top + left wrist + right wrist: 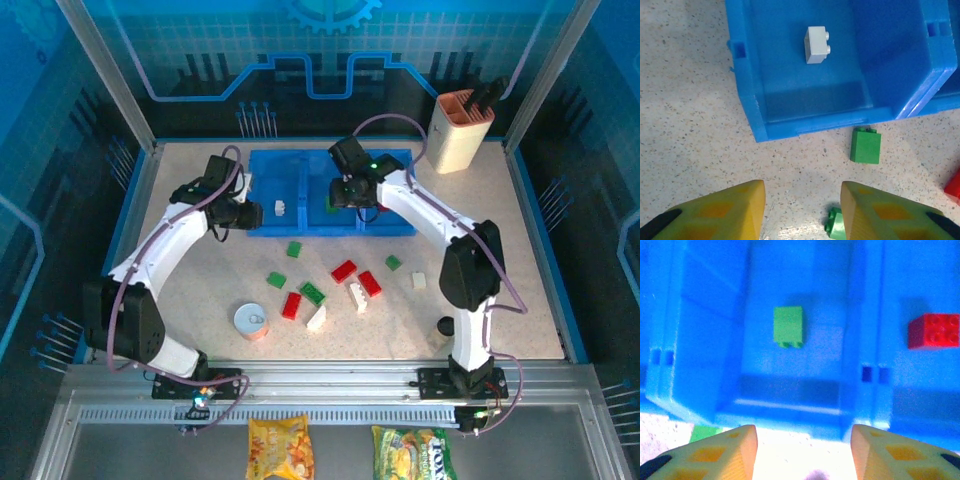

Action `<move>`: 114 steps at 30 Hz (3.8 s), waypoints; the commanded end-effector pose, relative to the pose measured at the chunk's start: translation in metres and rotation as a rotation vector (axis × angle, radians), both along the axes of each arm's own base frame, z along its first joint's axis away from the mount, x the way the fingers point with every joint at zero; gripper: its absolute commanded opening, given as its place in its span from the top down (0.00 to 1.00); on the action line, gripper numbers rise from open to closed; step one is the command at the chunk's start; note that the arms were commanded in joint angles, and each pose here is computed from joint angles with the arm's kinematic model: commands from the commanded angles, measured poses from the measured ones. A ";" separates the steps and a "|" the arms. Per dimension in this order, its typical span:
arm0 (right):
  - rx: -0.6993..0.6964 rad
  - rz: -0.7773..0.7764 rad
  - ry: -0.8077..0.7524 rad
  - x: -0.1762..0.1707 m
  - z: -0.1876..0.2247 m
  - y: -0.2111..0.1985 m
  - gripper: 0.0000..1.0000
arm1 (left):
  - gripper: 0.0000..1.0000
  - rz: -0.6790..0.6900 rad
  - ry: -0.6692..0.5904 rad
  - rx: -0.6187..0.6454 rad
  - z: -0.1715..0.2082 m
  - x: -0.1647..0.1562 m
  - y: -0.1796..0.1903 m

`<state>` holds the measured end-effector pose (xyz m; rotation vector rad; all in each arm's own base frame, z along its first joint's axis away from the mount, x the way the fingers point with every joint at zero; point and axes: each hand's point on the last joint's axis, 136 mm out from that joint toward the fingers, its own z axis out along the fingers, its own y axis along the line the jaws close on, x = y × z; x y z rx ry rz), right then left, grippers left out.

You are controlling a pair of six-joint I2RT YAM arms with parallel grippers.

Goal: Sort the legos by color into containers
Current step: Place the lego in the container, then pick up the lego from the middle-left of the table, then place the lego in the container.

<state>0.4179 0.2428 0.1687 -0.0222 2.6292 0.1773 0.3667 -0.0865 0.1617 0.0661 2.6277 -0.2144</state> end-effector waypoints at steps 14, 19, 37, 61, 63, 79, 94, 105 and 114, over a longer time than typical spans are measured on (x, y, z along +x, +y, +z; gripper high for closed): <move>0.007 -0.064 -0.047 -0.051 0.014 -0.063 0.47 | 0.53 -0.081 0.172 -0.022 -0.011 -0.040 -0.063; 0.007 -0.081 -0.047 -0.058 0.013 -0.077 0.47 | 0.52 -0.087 0.227 0.001 -0.028 -0.061 -0.080; 0.007 -0.081 -0.024 -0.067 0.004 -0.089 0.47 | 0.45 -0.072 0.428 0.088 -0.102 -0.155 -0.106; 0.021 -0.080 -0.014 -0.067 0.007 -0.086 0.47 | 0.57 -0.098 0.498 0.148 -0.156 -0.183 -0.108; 0.023 -0.078 -0.012 -0.068 0.007 -0.086 0.47 | 0.61 -0.102 0.491 0.158 -0.155 -0.183 -0.107; 0.248 0.023 0.077 -0.095 0.021 -0.060 0.48 | 0.64 -0.345 0.146 0.032 -0.081 -0.143 -0.140; 0.649 0.196 0.288 -0.151 0.036 -0.009 0.47 | 0.67 -0.668 -0.180 -0.138 -0.009 -0.122 -0.197; 0.767 0.236 0.378 -0.168 0.034 0.004 0.47 | 0.66 -0.742 -0.260 -0.233 0.016 -0.120 -0.219; 0.815 0.255 0.425 -0.172 0.026 0.011 0.49 | 0.66 -0.737 -0.282 -0.270 0.025 -0.116 -0.227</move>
